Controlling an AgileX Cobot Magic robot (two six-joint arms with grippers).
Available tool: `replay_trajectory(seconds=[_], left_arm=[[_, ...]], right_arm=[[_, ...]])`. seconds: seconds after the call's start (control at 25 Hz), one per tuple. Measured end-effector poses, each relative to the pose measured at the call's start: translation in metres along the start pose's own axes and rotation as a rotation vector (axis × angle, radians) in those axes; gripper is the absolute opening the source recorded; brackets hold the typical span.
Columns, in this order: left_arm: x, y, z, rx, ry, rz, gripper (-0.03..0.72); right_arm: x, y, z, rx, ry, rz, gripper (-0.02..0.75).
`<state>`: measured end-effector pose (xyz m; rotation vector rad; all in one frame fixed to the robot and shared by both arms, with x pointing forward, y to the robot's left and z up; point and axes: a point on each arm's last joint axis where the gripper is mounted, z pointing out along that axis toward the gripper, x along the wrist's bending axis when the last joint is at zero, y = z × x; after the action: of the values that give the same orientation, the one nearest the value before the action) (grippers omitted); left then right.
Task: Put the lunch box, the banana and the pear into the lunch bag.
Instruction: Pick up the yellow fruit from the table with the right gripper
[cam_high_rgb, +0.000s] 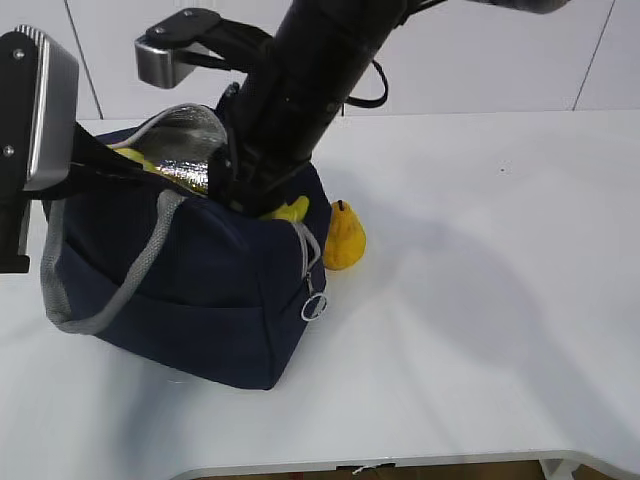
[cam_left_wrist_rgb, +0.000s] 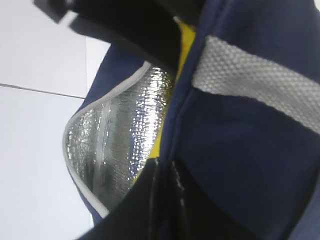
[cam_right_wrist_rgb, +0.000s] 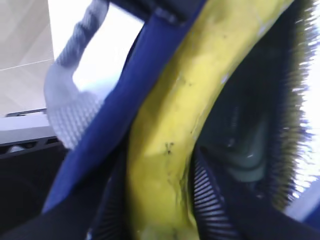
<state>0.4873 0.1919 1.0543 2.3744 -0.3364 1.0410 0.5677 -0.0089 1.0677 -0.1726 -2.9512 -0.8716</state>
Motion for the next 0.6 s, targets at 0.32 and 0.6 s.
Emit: replay_trajectory(seconds=[0.32, 0.6], left_arm=[[-0.0001, -0.0001, 0.0, 0.001, -0.001, 0.004, -0.013], [-0.0001, -0.0001, 0.0, 0.001, -0.001, 0.004, -0.013]], right_arm=[[0.0049, -0.007, 0.0128, -0.02, 0.066, -0.019, 0.321], [0.0062, -0.0055, 0.013, -0.039, 0.08, -0.02, 0.321]])
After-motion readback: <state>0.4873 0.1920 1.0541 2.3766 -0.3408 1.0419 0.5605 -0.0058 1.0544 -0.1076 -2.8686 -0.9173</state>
